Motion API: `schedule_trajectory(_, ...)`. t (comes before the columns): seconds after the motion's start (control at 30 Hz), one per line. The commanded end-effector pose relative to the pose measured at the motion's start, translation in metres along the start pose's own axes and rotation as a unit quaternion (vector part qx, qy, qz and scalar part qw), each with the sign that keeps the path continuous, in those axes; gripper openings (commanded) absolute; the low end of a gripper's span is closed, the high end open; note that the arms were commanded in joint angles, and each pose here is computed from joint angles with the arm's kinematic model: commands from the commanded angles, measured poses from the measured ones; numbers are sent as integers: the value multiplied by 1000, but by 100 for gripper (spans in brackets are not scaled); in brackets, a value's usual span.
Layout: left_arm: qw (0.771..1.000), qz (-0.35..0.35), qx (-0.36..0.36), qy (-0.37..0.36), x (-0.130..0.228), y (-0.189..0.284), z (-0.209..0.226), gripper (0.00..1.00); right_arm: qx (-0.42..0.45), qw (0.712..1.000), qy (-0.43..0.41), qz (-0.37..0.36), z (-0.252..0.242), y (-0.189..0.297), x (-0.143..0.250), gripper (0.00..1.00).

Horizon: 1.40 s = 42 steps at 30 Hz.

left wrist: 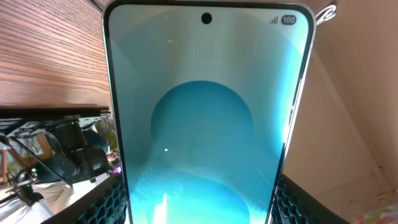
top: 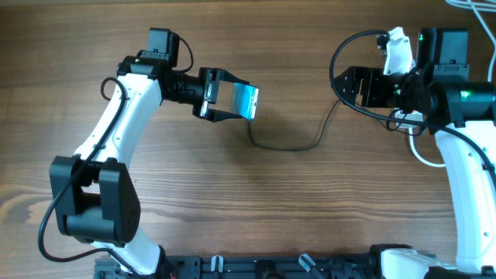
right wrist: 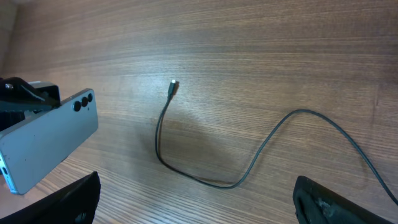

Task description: Plug charger to phone and switch on socket

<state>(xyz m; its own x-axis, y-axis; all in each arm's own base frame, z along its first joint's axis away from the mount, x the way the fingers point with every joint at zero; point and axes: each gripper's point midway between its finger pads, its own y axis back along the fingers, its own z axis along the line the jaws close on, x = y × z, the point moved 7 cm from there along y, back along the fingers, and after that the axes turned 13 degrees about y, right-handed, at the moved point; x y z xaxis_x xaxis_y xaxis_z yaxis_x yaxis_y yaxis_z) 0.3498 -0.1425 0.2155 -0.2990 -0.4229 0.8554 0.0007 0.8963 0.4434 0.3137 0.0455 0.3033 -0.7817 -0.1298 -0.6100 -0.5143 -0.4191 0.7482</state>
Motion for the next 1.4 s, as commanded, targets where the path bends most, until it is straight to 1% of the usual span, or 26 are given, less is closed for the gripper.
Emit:
schedule_trajectory(0.0, 999, 24, 10, -21, 21, 7, -3, 54, -9, 1000, -3, -6, 3, 2, -5, 100)
schedule_trajectory(1.17, 999, 23, 10, -21, 21, 7, -3, 55, -9, 1000, -3, -6, 4, 2, -5, 100)
schedule_trajectory(1.3, 1000, 3, 11, -21, 16, 7, -3, 55, -9, 1000, -20, -8, 4, 2, -6, 100)
schedule_trajectory(1.37, 1000, -17, 12, -21, 12, 7, -4, 55, -9, 999, -43, -5, 3, 0, -4, 100)
